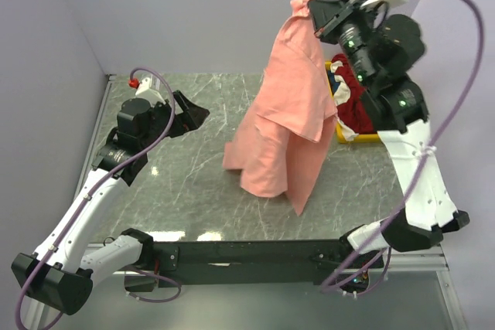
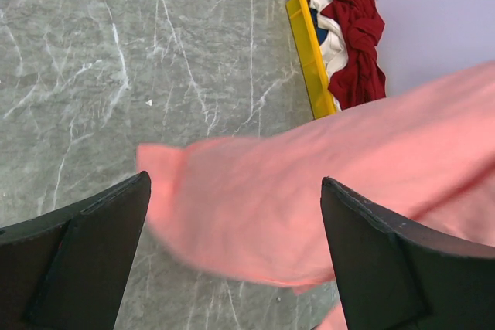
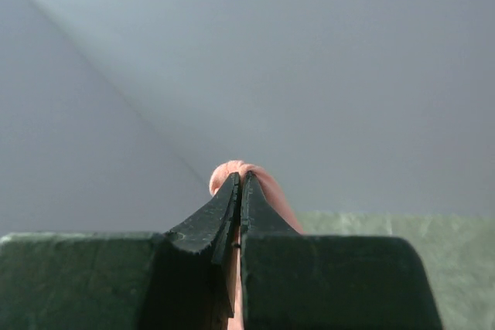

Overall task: Fold and stack the t-shirts
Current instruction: Move the tshirt to the center of the board

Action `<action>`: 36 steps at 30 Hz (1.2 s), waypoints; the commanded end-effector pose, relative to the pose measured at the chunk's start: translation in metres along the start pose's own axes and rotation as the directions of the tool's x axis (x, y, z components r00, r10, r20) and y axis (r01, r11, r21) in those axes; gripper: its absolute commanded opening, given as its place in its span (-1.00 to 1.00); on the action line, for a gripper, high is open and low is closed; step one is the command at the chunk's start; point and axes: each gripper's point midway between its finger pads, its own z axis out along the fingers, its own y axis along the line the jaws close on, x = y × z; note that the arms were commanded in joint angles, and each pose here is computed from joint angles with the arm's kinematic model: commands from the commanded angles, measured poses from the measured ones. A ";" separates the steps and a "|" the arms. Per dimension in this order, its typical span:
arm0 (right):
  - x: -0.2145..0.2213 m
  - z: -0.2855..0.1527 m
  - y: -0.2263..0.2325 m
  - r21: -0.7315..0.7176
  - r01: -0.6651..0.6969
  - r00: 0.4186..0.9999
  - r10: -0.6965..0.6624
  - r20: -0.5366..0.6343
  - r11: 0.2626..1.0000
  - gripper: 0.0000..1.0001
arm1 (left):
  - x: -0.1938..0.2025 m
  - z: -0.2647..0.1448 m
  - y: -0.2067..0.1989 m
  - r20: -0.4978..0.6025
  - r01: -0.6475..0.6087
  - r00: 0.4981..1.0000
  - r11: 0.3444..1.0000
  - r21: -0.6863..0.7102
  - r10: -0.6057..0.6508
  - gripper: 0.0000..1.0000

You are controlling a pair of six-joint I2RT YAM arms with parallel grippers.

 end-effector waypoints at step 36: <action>0.224 -0.075 -0.310 0.646 0.294 0.876 0.072 -0.478 0.705 -0.05 | 0.205 0.059 0.082 -0.316 -0.035 0.946 0.954 -0.299 -0.065 0.47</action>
